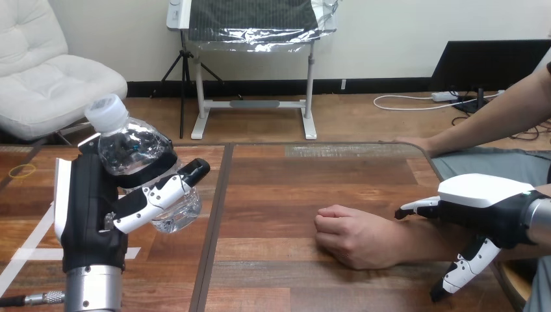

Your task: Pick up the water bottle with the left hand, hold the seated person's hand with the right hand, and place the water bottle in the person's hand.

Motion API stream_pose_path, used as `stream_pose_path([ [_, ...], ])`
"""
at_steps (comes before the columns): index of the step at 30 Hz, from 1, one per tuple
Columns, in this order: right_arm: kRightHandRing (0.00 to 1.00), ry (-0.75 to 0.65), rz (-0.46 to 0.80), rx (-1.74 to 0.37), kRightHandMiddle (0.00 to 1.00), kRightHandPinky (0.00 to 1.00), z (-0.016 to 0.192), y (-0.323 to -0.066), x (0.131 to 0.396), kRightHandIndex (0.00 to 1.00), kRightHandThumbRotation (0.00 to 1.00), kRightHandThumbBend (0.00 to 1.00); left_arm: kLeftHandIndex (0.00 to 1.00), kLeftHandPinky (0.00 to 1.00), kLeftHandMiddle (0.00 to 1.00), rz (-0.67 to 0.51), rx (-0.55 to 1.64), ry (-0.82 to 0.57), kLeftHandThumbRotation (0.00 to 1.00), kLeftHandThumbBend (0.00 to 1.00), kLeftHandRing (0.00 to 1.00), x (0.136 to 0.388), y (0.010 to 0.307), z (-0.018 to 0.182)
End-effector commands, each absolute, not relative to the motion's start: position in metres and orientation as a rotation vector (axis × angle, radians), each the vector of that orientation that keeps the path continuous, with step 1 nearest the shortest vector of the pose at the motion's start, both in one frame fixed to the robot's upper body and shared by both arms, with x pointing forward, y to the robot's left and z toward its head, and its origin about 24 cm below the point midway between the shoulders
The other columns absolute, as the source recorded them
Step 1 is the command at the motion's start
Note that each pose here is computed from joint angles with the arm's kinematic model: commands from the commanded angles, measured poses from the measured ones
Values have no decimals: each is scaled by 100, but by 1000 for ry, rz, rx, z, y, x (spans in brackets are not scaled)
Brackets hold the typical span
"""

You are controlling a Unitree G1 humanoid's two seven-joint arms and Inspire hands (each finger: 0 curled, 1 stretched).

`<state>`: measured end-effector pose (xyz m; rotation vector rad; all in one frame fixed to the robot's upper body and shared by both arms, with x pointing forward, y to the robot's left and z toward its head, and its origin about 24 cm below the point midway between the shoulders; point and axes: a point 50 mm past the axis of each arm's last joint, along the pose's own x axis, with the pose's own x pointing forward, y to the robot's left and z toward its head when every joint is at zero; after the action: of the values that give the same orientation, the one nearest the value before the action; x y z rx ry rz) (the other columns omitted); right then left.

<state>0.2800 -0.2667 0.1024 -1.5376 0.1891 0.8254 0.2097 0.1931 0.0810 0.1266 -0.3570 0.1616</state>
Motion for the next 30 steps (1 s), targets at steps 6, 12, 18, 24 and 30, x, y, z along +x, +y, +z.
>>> stream_pose_path([
  [6,93,154,783,-1578,93,95,113,-262,295,93,48,100,36,20,32,161,121,-457,0,57,26,217,191,100],
  [12,92,163,785,-1579,93,94,108,-261,297,92,48,100,36,20,32,160,128,-461,0,57,25,217,192,100],
  [18,91,162,784,-1589,91,94,104,-260,300,91,47,100,36,20,31,161,116,-461,0,57,25,217,191,100],
  [24,89,159,772,-1599,90,92,99,-259,302,90,46,100,36,20,31,161,117,-461,0,57,25,217,191,100],
  [30,88,192,751,-1595,89,90,96,-259,306,89,43,100,36,20,31,161,120,-464,0,57,25,217,191,101],
])
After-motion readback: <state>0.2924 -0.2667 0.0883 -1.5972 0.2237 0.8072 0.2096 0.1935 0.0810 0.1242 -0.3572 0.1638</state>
